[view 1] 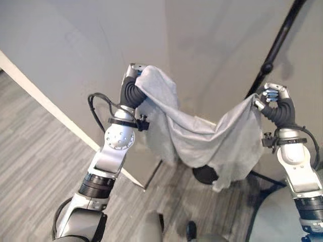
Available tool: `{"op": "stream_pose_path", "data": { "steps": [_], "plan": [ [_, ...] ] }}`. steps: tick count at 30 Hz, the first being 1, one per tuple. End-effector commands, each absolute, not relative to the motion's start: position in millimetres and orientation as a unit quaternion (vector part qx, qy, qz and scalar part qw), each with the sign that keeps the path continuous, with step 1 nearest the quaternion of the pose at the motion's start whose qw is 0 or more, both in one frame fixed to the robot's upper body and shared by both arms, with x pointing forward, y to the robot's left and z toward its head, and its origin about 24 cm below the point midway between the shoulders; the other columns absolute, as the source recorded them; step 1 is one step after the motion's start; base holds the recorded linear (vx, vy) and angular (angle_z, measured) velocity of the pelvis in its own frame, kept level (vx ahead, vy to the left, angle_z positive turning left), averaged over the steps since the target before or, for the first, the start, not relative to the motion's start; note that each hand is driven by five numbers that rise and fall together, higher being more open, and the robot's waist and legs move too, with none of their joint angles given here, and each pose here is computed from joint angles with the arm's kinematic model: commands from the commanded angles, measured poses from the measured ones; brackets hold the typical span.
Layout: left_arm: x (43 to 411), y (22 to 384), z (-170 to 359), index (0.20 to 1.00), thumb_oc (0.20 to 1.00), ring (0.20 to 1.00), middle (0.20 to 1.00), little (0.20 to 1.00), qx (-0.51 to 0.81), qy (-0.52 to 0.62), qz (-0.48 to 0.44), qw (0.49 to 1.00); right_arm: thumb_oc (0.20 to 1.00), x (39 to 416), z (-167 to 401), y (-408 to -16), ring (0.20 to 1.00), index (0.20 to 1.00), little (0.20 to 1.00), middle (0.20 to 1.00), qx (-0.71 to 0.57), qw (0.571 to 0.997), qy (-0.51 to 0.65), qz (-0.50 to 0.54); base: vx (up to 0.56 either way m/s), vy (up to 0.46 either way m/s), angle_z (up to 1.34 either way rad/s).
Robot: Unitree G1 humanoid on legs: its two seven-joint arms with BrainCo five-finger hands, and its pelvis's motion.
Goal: Hang the clothes on the sofa on the clothes rack.
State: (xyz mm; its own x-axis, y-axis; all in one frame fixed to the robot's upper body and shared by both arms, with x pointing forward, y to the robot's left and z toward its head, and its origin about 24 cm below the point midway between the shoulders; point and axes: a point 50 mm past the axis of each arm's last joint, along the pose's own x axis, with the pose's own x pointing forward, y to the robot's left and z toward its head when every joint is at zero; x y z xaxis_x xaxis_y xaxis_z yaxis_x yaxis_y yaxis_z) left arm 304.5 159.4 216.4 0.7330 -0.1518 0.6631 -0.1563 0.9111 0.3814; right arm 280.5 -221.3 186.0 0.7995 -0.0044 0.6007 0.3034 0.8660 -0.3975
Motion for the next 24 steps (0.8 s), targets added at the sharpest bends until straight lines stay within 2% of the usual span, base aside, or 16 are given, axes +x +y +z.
{"op": "stream_pose_path", "data": {
  "steps": [1,8,24],
  "plan": [
    [299.2,155.7,240.2,0.2,0.2,0.2,0.2,0.2,0.21,-0.423,-0.009,0.881,0.2,265.5,206.1,-226.5,0.2,0.2,0.2,0.2,-0.272,0.889,-0.358,-0.091,0.1,0.197,-0.61],
    [295.0,163.5,231.7,0.2,0.2,0.2,0.2,0.2,0.229,-0.409,-0.009,0.883,0.2,265.6,191.1,-224.7,0.2,0.2,0.2,0.2,-0.264,0.903,-0.328,-0.089,0.11,0.137,-0.55],
    [291.8,166.7,229.5,0.2,0.2,0.2,0.2,0.2,0.242,-0.406,-0.008,0.881,0.2,265.9,183.1,-219.4,0.2,0.2,0.2,0.2,-0.264,0.907,-0.316,-0.085,0.01,0.034,0.03]
  ]
}}
